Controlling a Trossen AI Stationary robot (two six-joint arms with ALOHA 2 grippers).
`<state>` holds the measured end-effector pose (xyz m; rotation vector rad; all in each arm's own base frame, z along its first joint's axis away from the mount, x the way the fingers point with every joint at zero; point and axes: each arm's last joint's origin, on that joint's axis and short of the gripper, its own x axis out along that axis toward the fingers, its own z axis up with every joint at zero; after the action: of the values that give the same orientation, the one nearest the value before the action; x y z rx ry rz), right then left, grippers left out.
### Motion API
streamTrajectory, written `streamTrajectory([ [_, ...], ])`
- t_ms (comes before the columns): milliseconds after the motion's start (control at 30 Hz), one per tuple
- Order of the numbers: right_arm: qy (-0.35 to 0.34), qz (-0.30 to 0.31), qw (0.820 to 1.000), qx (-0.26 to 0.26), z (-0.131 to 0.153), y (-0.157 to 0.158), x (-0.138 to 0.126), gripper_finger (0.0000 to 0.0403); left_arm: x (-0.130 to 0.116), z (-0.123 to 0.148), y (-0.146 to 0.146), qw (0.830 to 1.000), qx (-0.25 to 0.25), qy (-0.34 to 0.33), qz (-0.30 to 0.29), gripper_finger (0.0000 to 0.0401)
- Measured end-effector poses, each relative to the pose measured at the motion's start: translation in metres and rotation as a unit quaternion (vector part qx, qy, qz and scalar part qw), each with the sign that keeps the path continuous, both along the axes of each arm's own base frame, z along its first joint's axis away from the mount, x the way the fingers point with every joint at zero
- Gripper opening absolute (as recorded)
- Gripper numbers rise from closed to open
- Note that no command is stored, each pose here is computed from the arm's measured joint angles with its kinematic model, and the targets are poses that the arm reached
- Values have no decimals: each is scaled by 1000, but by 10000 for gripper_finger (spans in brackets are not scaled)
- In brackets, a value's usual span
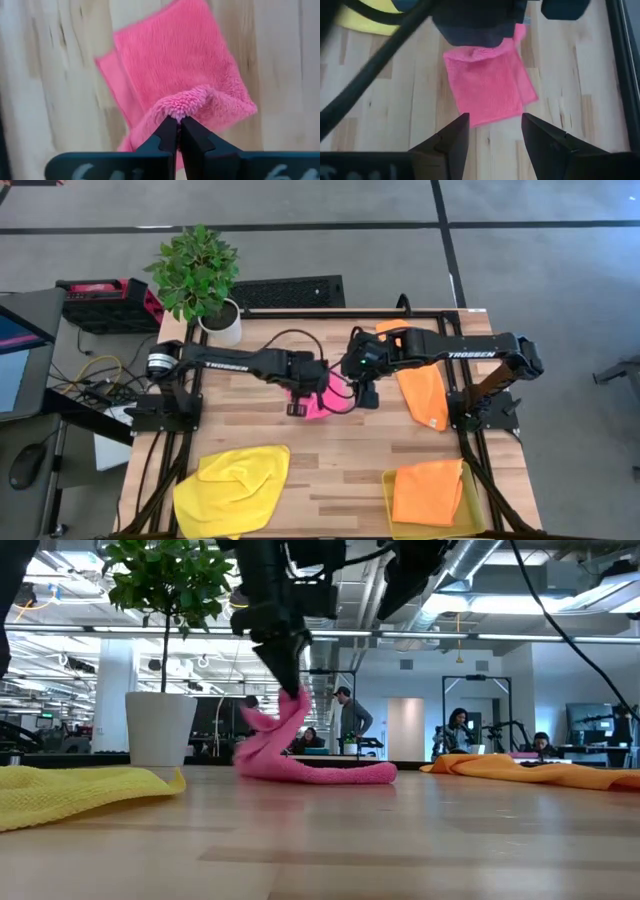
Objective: Fold microfiber towels
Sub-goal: Fold the pink microfiber cloth
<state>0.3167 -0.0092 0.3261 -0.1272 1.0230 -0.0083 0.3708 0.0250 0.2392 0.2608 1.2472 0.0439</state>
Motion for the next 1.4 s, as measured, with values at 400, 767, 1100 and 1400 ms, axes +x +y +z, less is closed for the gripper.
streamTrajectory([
  [400,9,-12,1000,2,8,-1,-13,198,35,-19,9,999,8,4,-40,0],
  [767,2,-16,1000,-7,13,-2,-18,196,40,-19,11,1000,20,-14,-20,2],
  [1100,2,-17,1000,-7,13,-2,-18,195,40,-19,12,1000,7,-22,8,95],
  [1400,2,-16,1000,-7,13,-2,-18,194,40,-19,12,999,-6,-29,43,146],
])
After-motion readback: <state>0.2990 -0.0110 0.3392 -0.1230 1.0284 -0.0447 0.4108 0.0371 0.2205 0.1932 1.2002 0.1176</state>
